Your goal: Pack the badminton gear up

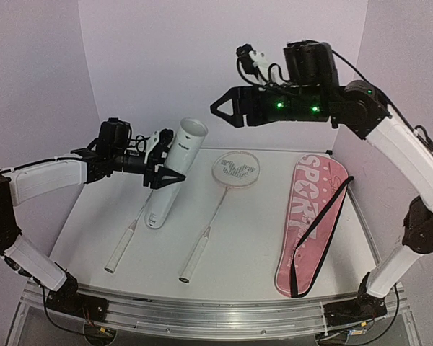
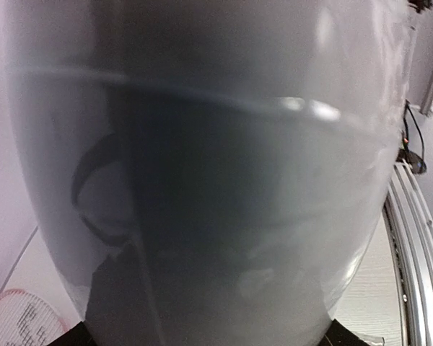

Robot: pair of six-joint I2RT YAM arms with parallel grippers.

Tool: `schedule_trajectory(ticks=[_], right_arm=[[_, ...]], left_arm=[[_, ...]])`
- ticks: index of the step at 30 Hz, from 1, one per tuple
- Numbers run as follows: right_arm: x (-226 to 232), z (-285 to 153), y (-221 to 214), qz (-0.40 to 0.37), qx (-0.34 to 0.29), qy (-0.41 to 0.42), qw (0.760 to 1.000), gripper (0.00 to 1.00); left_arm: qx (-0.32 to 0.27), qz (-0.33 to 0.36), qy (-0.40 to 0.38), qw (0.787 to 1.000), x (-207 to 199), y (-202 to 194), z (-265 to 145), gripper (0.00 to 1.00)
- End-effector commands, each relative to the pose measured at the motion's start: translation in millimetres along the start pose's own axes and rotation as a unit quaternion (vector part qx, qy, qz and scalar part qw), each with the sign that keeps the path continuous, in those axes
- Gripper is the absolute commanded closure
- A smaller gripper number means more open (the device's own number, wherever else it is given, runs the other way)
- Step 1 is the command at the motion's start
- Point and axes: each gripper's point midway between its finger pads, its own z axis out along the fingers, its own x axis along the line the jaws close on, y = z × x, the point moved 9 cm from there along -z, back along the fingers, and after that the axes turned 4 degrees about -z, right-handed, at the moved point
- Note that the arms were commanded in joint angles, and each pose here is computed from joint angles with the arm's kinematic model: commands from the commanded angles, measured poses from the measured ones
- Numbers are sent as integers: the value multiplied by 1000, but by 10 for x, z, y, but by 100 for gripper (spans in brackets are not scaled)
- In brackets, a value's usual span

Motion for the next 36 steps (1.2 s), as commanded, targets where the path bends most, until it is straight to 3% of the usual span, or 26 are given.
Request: schedule_trajectory(ticks=[1, 5, 11, 17, 24, 27, 31, 36], right_arm=[[-13, -384, 336, -1, -135, -9, 991, 30], [-64, -260, 222, -36, -133, -24, 990, 28], [-252, 148, 59, -51, -102, 24, 993, 26], [-591, 502, -97, -27, -77, 33, 996, 27], [-677, 715, -167, -49, -60, 50, 996, 27], [-680, 703, -113, -53, -66, 62, 994, 27], [-663, 624, -33, -58, -79, 66, 993, 27], [-622, 529, 49, -56, -91, 79, 991, 27]], left_arm=[[-95, -51, 83, 991, 582, 409, -375, 99], [-136, -64, 190, 970, 999, 426, -732, 100], [-187, -48, 389, 901, 1564, 283, -1323, 100], [-203, -29, 492, 846, 1727, 100, -1618, 100], [-221, -39, 600, 768, 2000, -178, -1875, 100], [-218, -48, 613, 758, 2074, -291, -1902, 100], [-232, -63, 593, 768, 1905, -417, -1860, 100], [-218, -60, 631, 742, 1804, -608, -1899, 100]])
